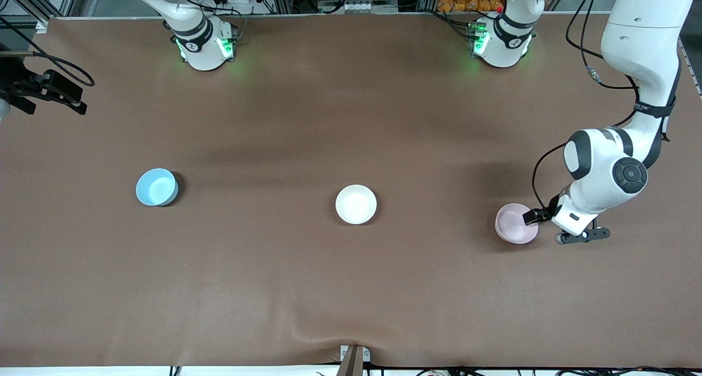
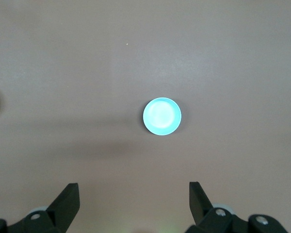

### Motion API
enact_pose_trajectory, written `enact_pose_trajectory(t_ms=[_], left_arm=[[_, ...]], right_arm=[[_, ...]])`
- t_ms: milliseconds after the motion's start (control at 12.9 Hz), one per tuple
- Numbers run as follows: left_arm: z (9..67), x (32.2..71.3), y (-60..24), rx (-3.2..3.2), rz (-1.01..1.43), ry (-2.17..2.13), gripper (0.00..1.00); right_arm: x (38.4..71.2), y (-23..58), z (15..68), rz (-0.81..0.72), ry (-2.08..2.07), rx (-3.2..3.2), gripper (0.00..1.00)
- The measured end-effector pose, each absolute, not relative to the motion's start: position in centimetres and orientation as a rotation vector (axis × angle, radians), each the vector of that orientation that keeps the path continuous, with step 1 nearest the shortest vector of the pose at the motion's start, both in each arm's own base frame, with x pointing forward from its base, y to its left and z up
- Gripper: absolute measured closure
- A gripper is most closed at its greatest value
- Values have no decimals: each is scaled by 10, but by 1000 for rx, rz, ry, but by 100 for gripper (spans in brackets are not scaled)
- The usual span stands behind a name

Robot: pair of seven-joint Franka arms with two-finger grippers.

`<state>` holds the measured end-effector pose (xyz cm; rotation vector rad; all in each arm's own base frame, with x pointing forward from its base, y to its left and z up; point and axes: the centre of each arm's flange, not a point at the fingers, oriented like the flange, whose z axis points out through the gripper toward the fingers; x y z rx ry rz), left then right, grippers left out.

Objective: Stack pink and blue bowls on white bowl
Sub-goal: 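Grasp the pink bowl rim with the left gripper, then carry the pink bowl with the left gripper onto the white bowl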

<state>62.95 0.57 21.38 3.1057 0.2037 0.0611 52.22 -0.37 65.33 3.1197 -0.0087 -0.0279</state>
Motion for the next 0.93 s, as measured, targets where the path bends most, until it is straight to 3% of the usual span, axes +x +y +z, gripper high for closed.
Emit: enact_pose_trajectory(t_ms=[544,622,933], left_arm=[[202,632,6,3105,43,204,90],[208,635,4,3103,60,200,97],[241,639,-1,3101,93,179,97]], right_arm=[[523,-4,651,-34,-10,3120,0],[524,-4,651,-36,-10,3120,0],[524,-4,651,-37,-10,3120,0]])
